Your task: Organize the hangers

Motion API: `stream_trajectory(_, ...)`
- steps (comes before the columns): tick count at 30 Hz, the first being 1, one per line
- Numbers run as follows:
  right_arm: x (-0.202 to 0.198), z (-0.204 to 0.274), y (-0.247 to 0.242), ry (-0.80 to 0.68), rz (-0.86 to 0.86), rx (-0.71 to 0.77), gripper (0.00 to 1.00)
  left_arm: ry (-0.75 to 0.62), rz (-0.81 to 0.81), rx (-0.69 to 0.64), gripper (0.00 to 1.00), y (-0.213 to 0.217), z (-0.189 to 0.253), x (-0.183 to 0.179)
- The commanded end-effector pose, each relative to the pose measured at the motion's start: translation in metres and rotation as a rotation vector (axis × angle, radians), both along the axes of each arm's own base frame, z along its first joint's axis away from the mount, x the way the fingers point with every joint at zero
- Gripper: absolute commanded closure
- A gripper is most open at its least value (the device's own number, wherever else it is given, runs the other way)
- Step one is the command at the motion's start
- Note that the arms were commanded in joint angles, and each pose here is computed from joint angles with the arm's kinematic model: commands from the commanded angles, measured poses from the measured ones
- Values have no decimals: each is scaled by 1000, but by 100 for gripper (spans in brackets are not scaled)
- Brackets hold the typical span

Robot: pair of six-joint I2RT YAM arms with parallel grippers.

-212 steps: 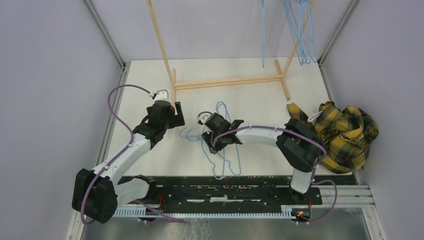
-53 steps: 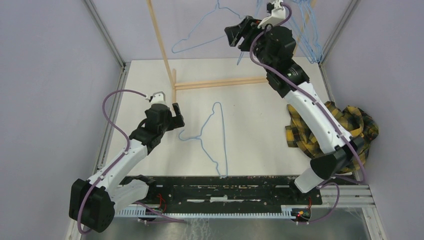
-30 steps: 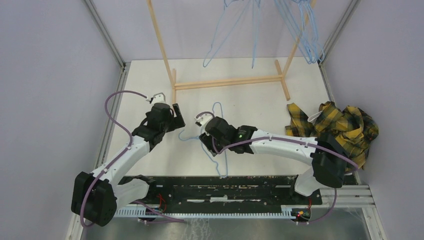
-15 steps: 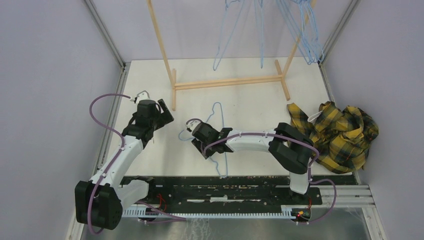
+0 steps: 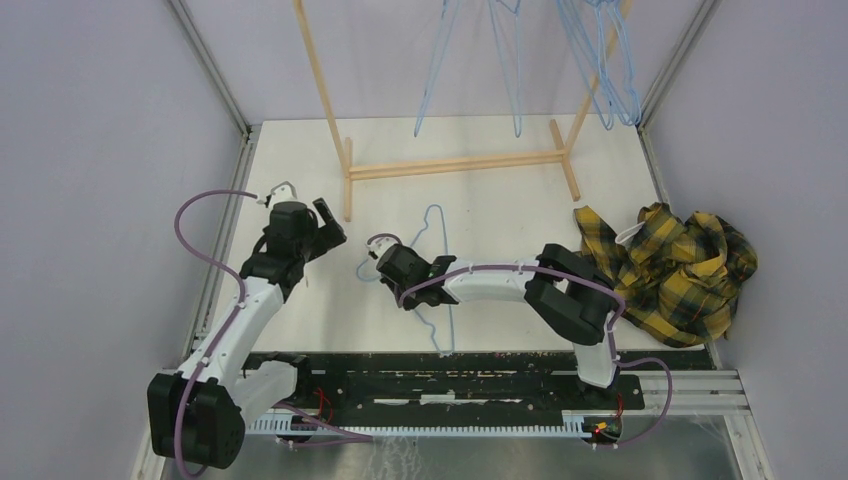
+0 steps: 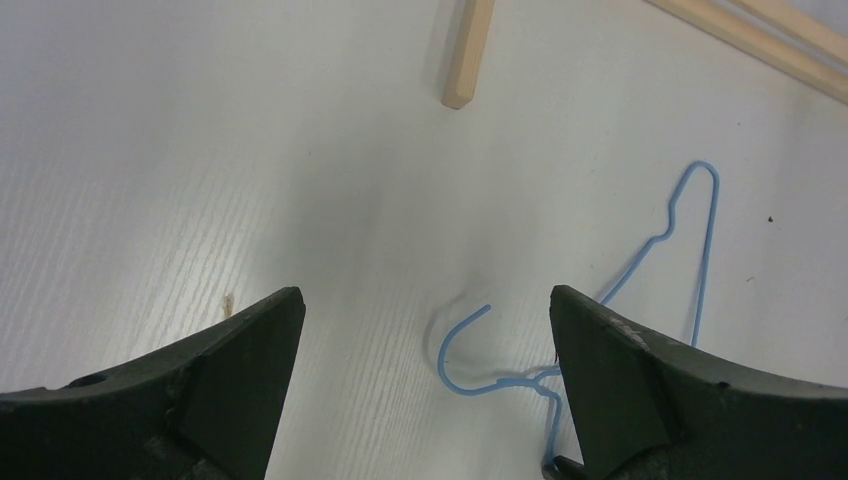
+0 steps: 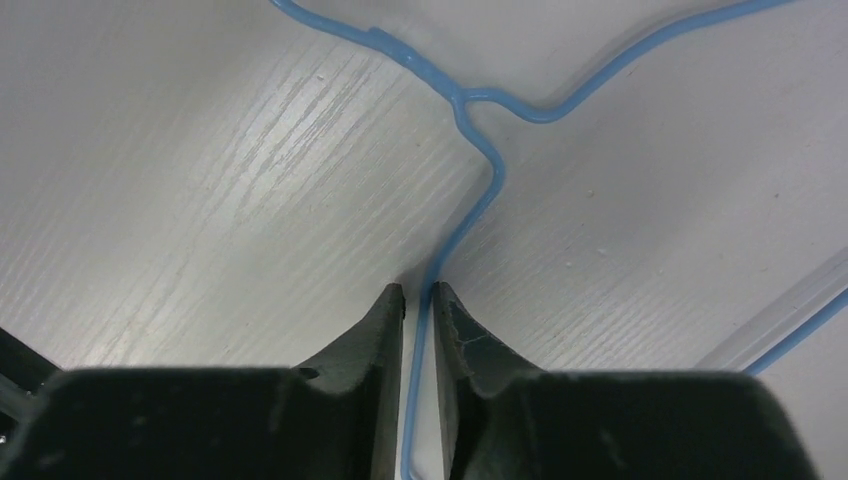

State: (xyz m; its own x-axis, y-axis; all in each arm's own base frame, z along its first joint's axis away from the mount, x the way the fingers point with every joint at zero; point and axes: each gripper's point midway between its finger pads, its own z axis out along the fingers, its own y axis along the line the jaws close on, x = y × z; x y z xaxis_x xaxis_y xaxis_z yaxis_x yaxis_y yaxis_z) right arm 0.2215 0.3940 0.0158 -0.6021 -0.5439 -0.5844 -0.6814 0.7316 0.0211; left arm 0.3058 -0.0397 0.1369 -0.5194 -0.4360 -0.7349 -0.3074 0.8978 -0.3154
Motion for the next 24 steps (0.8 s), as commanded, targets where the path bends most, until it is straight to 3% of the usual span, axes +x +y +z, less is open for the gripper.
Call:
stream_trajectory(1, 5, -27, -24, -17, -67, -132, 90, -67, -3, -21, 1, 0, 15, 3)
stream_trajectory(2, 4, -31, -27, -17, -71, -152, 98, -69, -2, -21, 1, 0, 15, 2)
stream_trajectory(7, 6, -22, -30, -29, -84, -141, 100, -73, 8, -16, 1, 3, 15, -1)
stream_trajectory(13, 35, 60, -34, -107, -166, 42, 100, -102, 19, -13, 1, 7, 27, -4)
stream_trajectory(20, 66, 128, -41, 12, -245, 359, 99, -125, 15, -22, 1, 6, 35, -9)
stream_trajectory(24, 72, 134, -38, 29, -218, 355, 99, -125, 15, -32, 1, 5, 32, -11)
